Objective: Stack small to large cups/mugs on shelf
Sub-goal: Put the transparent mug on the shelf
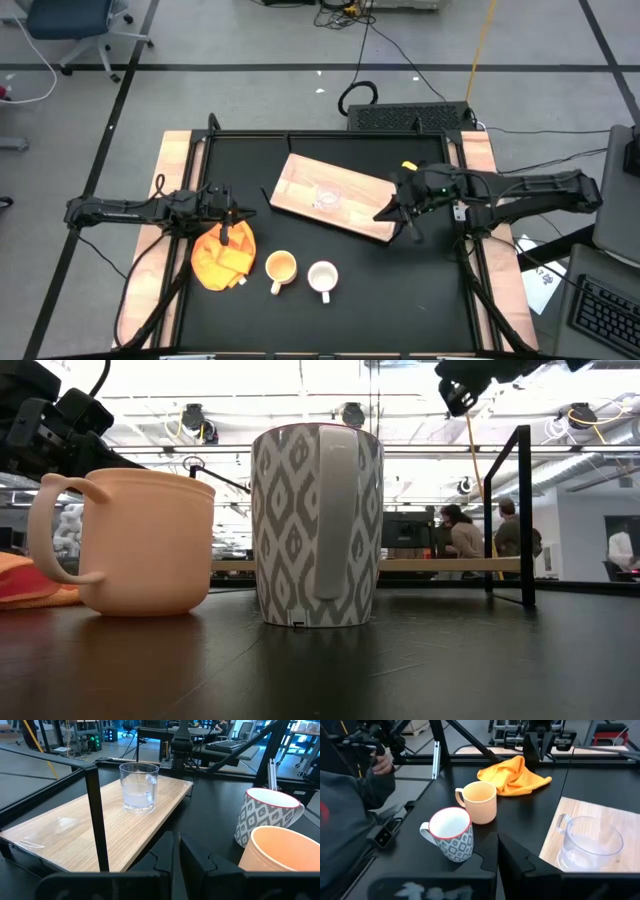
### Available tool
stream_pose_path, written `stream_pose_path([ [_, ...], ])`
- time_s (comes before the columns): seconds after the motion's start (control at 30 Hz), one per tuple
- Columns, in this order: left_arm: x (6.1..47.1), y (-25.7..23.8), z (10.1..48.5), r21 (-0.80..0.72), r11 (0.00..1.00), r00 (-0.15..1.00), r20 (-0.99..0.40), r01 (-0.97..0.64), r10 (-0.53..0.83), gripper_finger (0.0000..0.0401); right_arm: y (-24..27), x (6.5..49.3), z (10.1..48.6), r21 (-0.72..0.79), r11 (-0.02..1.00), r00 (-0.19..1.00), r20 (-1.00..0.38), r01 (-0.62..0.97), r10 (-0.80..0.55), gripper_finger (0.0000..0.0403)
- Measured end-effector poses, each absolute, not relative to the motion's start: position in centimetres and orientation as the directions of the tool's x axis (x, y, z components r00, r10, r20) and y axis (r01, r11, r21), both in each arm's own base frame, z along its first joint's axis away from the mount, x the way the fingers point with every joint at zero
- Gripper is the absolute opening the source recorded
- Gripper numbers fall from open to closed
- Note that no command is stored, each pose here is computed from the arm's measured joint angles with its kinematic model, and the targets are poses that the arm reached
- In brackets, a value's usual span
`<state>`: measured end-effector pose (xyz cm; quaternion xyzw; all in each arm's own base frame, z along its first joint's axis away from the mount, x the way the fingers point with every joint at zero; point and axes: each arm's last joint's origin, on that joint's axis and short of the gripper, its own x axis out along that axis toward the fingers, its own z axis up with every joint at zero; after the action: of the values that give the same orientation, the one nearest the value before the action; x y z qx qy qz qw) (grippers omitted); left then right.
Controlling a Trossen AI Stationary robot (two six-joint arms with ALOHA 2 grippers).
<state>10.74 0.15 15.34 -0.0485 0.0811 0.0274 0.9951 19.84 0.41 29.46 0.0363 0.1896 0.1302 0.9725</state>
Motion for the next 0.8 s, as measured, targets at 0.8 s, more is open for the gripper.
stream_pose_path([
  [0.8,10.7,0.2,15.3,-0.075,0.995,0.985,-0.165,-0.06,0.047,0.0031,1.7,14.0,25.0,0.077,0.937,0.928,-0.13,-0.342,0.349,0.0],
])
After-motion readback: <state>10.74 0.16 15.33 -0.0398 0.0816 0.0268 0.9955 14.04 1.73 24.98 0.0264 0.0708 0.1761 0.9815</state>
